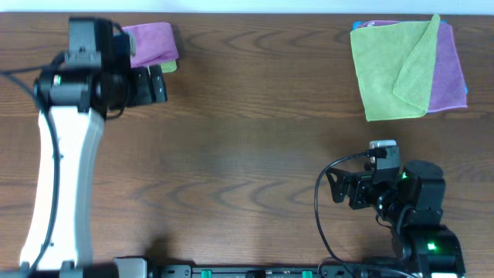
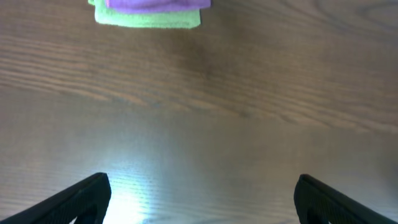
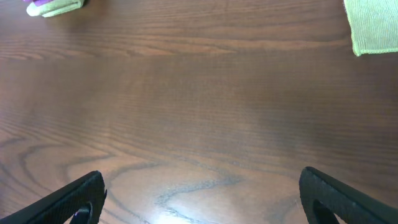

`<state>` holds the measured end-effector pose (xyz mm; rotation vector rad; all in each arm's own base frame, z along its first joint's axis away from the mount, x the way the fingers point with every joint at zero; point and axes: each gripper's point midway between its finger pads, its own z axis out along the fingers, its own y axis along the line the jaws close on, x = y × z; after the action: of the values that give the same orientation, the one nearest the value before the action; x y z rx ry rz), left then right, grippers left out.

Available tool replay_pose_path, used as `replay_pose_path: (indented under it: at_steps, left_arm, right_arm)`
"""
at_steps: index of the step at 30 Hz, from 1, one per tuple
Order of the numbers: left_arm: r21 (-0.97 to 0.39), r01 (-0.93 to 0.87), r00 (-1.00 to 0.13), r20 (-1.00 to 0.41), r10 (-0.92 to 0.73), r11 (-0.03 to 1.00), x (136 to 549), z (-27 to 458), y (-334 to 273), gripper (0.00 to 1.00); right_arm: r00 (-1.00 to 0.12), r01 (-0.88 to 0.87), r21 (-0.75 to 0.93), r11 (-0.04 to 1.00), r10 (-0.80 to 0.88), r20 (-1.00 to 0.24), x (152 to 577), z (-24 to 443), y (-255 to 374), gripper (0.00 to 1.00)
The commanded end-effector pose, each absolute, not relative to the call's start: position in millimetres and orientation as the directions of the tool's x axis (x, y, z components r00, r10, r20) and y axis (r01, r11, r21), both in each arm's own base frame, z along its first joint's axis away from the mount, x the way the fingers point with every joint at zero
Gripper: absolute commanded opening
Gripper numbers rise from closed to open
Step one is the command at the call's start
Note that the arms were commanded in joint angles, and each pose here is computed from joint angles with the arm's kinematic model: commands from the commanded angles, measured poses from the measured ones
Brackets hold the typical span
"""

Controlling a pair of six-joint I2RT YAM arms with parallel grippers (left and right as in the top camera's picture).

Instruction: Fold the cloth

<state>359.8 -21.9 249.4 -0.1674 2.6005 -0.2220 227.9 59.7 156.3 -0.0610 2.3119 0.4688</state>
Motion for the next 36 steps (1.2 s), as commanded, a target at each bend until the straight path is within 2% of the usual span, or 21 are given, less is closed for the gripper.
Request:
replay_pose_path:
  at_steps: [1,11,25,36]
  left_arm:
    - [-0.187,-0.067,-0.835,-0.527,-0.158,0.980,339.4,247.7,-20.9,0.95]
    - [-0.196,-0.038,-0.745,-0.648,-0.158,0.980,290.8,222.3,-20.9,0.95]
    - [-0.187,0.004,-0.610,-0.778,-0.146,0.982,225.6,145.7,-20.2,0.95]
    - [-0.067,0.097,-0.566,-0.825,0.000,0.993,205.1,116.6,-20.2,0.95]
  right_arm:
    - [-0.713,-0.162,0.321,0.933,0.114,-0.692,227.6,153.9,57.1,0.99]
    - [-0.713,-0.162,0.321,0.933,0.114,-0.692,227.6,153.9,57.1,0.99]
    - [-0.713,-0.162,0.321,0.933,0.114,-0.692,227.6,153.9,57.1,0.99]
    - [-0.713,-0.162,0.321,0.933,0.114,-0.692,227.6,153.8,57.1,0.99]
